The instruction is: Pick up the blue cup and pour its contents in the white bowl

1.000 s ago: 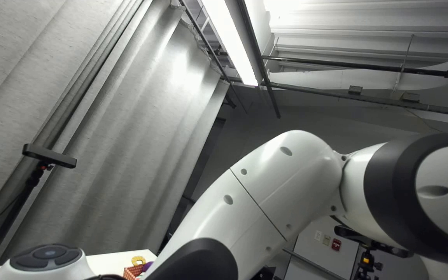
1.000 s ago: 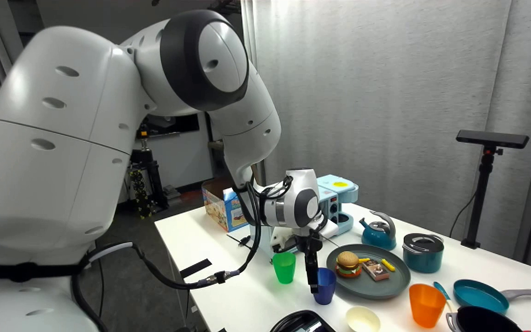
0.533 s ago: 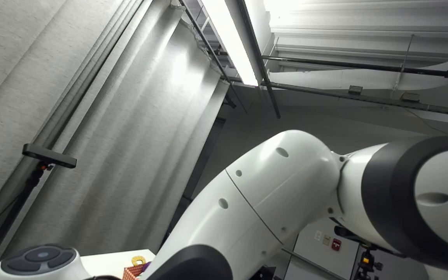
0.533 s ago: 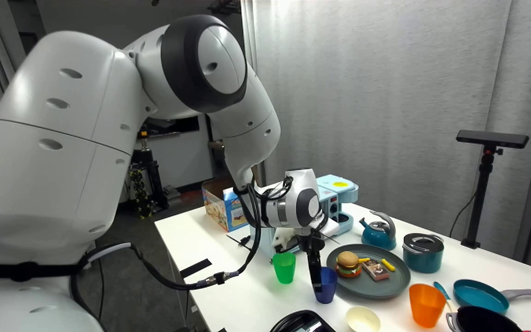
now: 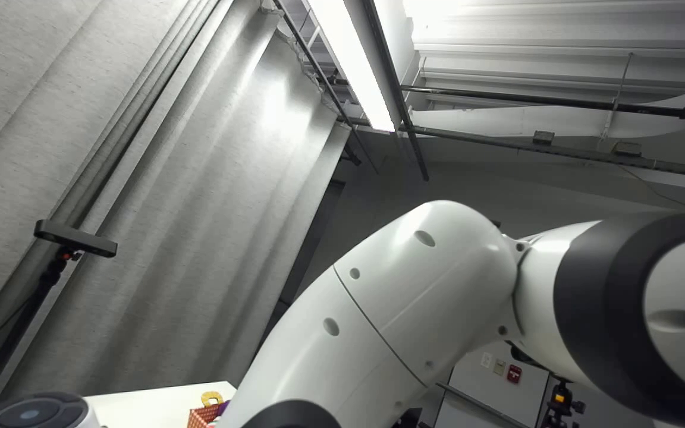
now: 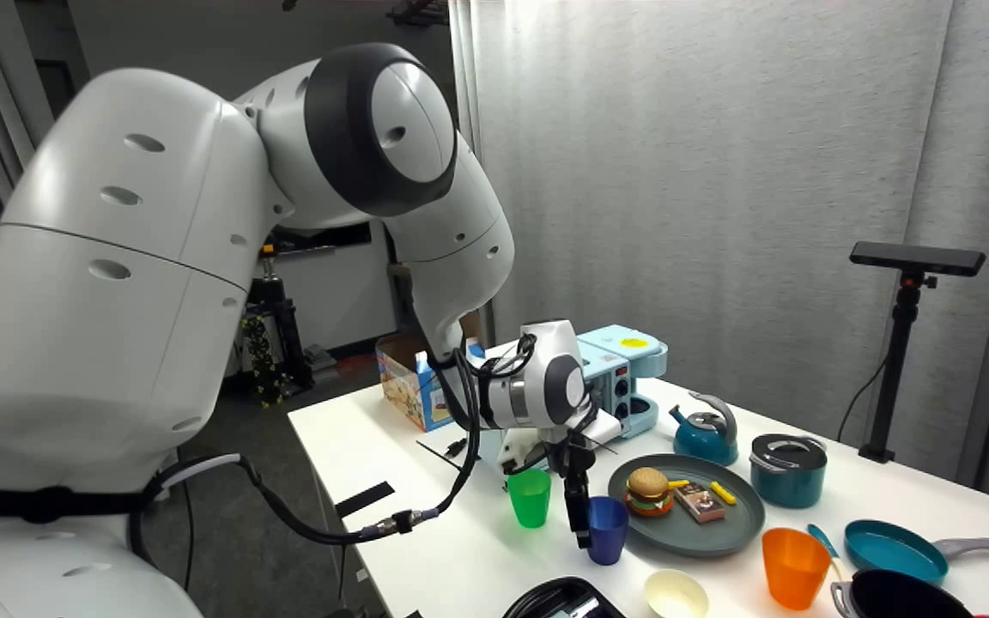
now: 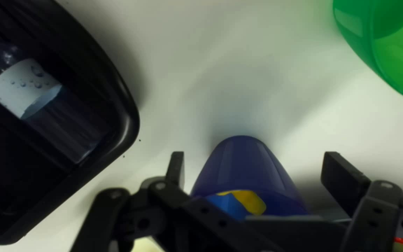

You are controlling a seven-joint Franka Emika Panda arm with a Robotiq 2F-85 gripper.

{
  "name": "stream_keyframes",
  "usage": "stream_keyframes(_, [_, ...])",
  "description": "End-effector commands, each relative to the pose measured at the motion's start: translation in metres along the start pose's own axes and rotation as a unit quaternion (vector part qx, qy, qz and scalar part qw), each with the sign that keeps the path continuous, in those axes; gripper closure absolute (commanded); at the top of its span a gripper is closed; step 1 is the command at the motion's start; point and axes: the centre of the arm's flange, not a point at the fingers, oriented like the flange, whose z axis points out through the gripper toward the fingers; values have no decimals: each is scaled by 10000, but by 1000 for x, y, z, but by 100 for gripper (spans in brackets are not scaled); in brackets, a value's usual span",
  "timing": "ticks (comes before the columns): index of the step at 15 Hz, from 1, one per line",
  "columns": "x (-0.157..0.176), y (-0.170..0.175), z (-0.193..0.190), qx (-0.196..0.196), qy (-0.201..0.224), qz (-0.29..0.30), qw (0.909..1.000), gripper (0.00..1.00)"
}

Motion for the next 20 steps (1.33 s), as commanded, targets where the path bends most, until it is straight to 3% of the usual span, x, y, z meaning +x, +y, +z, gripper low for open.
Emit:
stream_keyframes(1, [-6, -10, -1, -187, 427, -88, 9989, 0])
stream_keyframes(7, [-14, -20, -6, -276, 854, -424, 9951, 0])
stream_keyframes(20, [-19, -21, 11, -712, 1025, -653, 9900, 0])
